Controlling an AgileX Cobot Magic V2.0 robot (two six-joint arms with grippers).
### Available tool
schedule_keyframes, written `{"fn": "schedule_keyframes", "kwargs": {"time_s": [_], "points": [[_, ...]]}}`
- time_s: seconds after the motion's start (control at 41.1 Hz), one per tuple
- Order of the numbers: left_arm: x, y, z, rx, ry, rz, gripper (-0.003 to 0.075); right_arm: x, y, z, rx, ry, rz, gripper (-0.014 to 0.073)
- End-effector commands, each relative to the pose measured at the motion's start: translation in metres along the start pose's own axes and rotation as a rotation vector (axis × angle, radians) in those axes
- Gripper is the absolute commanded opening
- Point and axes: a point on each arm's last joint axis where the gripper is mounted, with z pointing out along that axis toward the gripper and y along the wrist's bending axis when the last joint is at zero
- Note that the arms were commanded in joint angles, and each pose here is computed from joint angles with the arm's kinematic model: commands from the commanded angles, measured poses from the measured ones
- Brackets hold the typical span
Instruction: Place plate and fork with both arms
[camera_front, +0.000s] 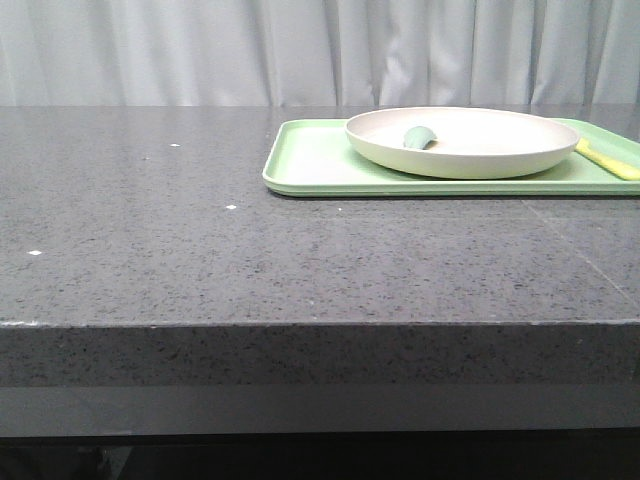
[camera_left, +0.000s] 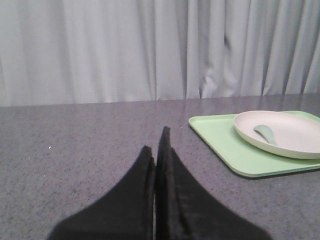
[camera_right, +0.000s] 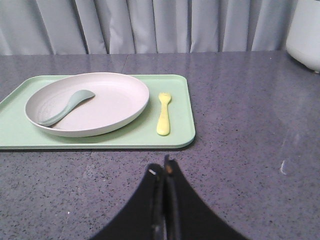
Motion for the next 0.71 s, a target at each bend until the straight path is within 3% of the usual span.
{"fn": "schedule_keyframes", "kwargs": {"time_s": [0.0,0.341,0.462,0.681], "points": [[0.003,0.002,-0.004,-0.046,-0.084,-0.033,-0.0018,-0.015,0.001,-0.002,-0.003,-0.099,-0.011,-0.0111],[0.066,0.014,-0.008,-0.256,-0.036,-0.064,-0.0018,-0.015,0.001,-0.002,-0.003,-0.098,-0.011,-0.0111],[0.083,0.016,-0.005,-0.269,-0.026,-0.065,-0.0018,-0.015,0.001,-0.002,-0.003,-0.098,-0.011,-0.0111],[0.085,0.017,-0.005,-0.27,-0.011,-0.067,-0.0018,-0.015,0.001,-0.002,-0.003,-0.098,-0.011,-0.0111]]}}
